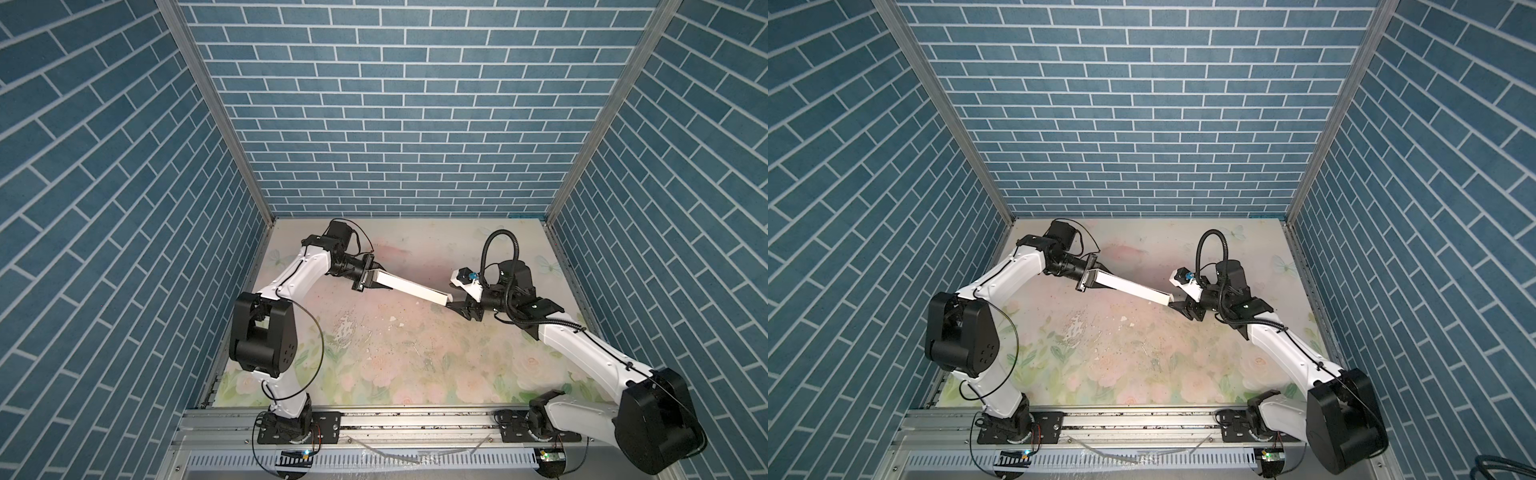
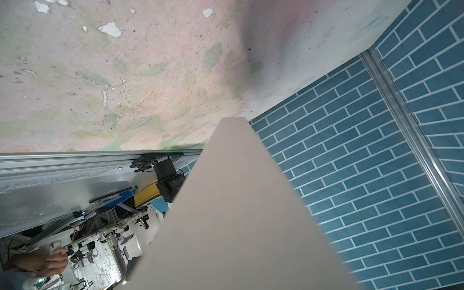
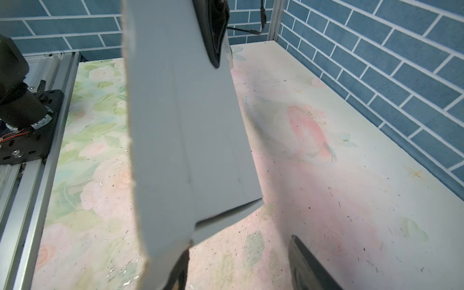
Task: Fold the paper box
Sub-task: 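Swing the box edge-on toward the right gripper while the right gripper approaches its end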
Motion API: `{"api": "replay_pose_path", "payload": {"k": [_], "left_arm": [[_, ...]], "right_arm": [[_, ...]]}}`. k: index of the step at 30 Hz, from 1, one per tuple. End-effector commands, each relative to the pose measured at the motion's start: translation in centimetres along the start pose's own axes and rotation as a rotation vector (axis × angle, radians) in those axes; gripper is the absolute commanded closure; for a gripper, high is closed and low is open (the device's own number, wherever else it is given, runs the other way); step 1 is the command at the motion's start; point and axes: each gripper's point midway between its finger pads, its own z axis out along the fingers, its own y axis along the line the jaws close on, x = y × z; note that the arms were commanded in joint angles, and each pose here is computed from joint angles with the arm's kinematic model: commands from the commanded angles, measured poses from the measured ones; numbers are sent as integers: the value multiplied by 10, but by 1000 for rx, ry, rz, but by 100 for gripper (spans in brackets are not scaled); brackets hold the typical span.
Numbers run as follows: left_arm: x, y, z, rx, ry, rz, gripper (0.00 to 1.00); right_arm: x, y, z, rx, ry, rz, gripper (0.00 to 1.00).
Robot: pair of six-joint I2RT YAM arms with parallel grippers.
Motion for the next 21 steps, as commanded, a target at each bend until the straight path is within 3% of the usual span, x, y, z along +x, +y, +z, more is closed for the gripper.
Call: {"api": "replay_pose_path", "payload": {"k": [1, 6, 21], "left_arm": [[0, -4, -3, -4, 1, 17, 95], [1, -6, -5, -10, 1, 27, 96], [1, -10, -6, 0, -10, 42, 98]], "right_arm": [[4, 19, -4, -36, 31, -32, 37], [10, 25, -6, -32, 46, -26, 37], [-23, 12, 27, -44, -137, -70, 38]]}}
